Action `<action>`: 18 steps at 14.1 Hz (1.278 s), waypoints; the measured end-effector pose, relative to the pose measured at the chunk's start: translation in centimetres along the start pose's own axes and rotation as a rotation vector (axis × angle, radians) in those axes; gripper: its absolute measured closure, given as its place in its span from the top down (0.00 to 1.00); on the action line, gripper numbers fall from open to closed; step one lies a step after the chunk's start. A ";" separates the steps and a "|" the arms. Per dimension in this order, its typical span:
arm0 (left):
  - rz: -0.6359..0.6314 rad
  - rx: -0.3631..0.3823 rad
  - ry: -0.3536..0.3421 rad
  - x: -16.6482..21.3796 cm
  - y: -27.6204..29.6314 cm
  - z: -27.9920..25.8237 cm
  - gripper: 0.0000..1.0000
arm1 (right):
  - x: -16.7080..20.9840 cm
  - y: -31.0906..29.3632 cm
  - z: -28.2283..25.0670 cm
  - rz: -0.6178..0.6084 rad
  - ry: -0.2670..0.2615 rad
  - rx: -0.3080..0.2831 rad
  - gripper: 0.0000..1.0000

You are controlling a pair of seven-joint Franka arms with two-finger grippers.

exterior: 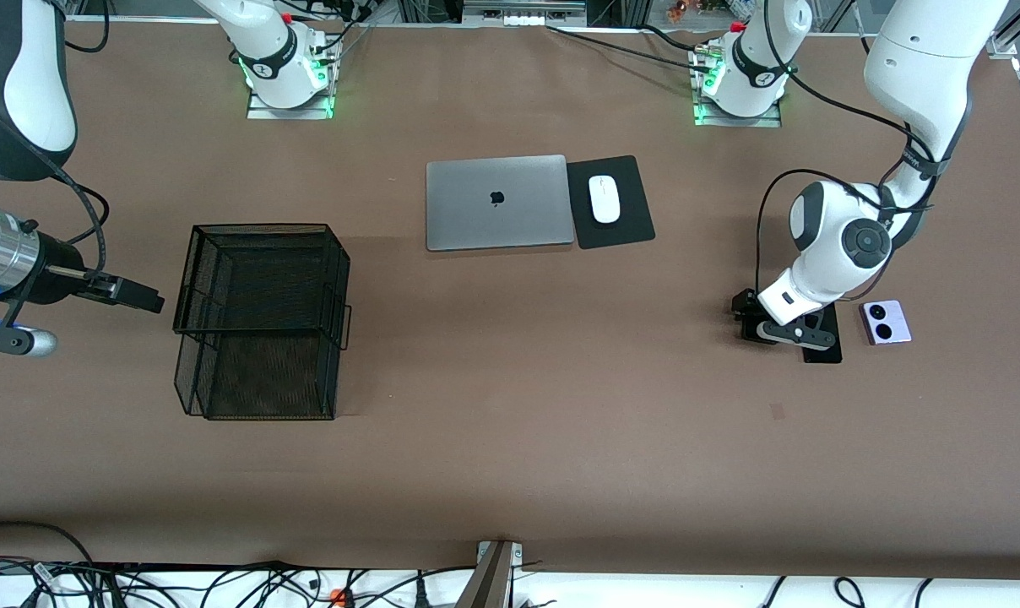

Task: Place phones with both arms
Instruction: 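Reach the left gripper to the small black flip phone and grasp it, then lift the flip phone with the left gripper and carry it toward the laptop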

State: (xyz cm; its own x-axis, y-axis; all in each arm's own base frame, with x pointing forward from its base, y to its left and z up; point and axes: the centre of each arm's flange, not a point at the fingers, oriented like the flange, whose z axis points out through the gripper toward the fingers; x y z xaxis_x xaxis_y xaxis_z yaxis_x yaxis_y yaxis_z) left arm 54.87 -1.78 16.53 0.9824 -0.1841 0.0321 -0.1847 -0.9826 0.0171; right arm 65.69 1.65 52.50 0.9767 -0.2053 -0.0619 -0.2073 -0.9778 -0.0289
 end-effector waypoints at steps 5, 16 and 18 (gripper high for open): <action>-0.003 0.001 0.014 -0.3 -0.1 0.4 1.00 | 0.0 0.0 0.0 0.000 0.000 0.000 1.00; -0.006 0.003 0.025 -0.3 -0.2 0.3 0.81 | 0.0 0.0 0.0 0.000 0.000 0.000 1.00; -0.017 0.003 0.026 -0.3 -0.2 0.3 0.81 | 0.0 0.0 0.0 0.000 0.000 0.000 1.00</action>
State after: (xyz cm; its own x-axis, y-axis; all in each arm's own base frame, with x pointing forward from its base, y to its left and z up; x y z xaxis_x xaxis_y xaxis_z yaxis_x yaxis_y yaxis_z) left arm 54.62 -1.55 16.26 0.9842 -0.1670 0.0581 -0.1681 -0.9856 0.0151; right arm 65.69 1.65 52.50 0.9767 -0.2053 -0.0620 -0.2074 -0.9778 -0.0288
